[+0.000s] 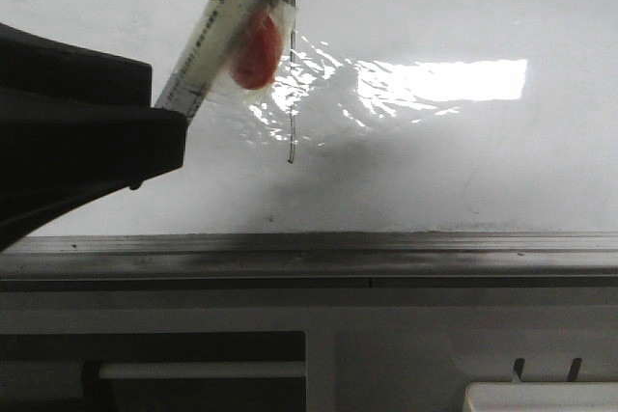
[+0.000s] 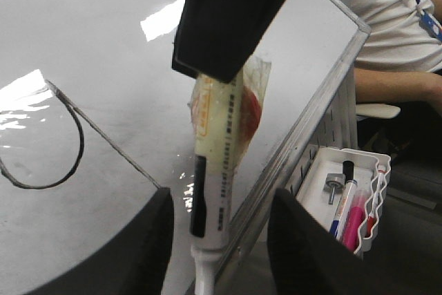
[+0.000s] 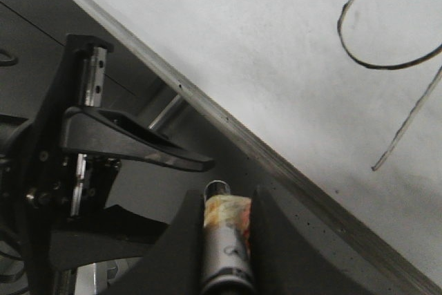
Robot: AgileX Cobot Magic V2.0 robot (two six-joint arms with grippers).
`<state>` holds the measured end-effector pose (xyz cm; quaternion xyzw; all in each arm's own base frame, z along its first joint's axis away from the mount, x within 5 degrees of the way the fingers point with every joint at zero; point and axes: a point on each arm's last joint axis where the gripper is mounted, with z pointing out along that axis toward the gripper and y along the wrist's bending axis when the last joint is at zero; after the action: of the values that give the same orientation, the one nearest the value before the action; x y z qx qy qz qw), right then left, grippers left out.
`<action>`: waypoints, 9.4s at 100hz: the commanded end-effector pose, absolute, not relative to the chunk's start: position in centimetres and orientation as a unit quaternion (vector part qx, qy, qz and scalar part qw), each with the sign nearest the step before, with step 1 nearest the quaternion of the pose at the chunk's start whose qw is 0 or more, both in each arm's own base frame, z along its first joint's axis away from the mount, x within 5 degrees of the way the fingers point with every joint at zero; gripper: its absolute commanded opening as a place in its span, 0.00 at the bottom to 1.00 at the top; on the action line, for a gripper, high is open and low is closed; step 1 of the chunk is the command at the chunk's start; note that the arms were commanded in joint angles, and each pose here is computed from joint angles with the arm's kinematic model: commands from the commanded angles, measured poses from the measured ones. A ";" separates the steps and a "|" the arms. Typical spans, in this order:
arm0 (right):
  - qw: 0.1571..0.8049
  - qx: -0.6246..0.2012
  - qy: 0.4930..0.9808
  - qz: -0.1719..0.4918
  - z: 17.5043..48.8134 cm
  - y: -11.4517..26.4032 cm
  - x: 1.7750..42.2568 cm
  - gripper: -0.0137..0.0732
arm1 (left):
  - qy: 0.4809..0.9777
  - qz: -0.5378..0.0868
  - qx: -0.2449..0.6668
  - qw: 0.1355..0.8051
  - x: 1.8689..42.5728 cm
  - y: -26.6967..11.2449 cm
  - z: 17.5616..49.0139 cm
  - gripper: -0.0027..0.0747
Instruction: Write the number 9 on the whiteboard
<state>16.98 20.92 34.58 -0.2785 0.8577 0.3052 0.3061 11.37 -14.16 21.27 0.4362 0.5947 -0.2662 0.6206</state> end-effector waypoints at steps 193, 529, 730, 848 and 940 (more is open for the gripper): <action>0.355 -0.249 0.828 0.356 37.3 20.9 16.8 0.63 | 0.713 -0.334 0.083 0.610 15.1 -12.5 18.8 0.01; 0.706 -0.255 0.586 0.305 25.7 4.7 4.4 0.08 | 0.532 -0.319 0.044 0.783 6.2 -3.2 23.9 0.01; 0.705 -0.256 0.587 0.305 25.7 4.7 4.4 0.08 | 0.780 -0.040 -0.084 0.618 5.3 0.3 17.2 0.01; 0.798 -0.095 0.580 0.133 22.9 2.1 6.0 0.08 | 0.780 -0.041 -0.085 0.618 5.3 0.3 17.2 0.01; 0.617 0.089 0.781 -0.042 17.4 -1.0 5.3 0.08 | 0.780 -0.041 -0.085 0.618 5.3 0.3 17.2 0.01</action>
<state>5.25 -0.95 18.04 0.0913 0.7826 -0.0355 0.6148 5.29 0.36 18.04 -0.0822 0.7895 -0.0339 0.6073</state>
